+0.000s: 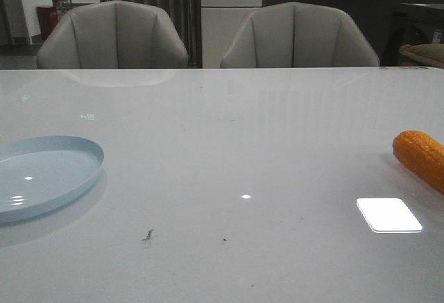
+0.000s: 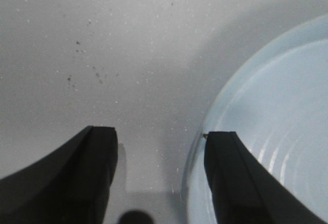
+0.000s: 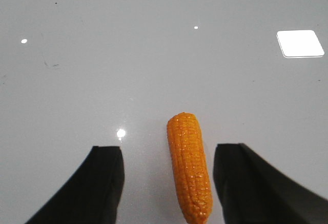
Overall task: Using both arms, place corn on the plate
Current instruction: 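Grasp the pale blue plate rim with the left gripper and lift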
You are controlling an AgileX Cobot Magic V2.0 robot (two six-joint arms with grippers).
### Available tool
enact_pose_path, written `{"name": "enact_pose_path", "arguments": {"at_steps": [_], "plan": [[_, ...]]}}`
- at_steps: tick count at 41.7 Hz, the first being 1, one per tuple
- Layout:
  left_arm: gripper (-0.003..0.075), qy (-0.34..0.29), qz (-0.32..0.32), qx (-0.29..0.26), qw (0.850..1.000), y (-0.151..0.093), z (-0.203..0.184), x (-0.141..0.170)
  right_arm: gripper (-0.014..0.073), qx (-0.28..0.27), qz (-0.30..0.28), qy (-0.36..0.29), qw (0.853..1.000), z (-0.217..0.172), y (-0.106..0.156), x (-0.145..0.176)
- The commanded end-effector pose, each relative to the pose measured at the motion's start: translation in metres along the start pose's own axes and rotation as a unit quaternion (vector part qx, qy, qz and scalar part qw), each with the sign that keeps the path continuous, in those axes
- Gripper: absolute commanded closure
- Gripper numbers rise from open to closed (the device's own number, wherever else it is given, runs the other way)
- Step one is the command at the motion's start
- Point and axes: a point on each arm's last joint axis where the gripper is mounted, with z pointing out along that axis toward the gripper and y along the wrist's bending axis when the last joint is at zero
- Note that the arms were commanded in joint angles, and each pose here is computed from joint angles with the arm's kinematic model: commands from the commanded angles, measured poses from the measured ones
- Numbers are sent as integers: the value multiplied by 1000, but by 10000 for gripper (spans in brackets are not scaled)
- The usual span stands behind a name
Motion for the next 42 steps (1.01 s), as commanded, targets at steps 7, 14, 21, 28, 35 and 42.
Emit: {"name": "enact_pose_path", "arguments": {"at_steps": [7, 14, 21, 28, 35, 42], "plan": [[295, -23, -9, 9, 1000, -3, -2, -10, 99, -5, -3, -35, 999, -4, 3, -14], [538, -2, -18, 16, 1000, -5, 3, -6, 99, -5, -3, -30, 1000, -4, 2, -13], [615, 21, -19, 17, 999, -6, 0, -5, 99, -5, -3, -30, 1000, -4, 2, -13], [631, 23, -16, 21, 999, -8, -25, -29, 99, -5, -3, -30, 1000, -4, 2, -13], [631, -5, -28, 58, 998, -17, -73, -65, 99, -5, -3, -30, 1000, -4, 2, -13], [631, -63, -47, 145, 986, -38, -123, -93, 99, -5, -3, -30, 1000, -4, 2, -13]]}}
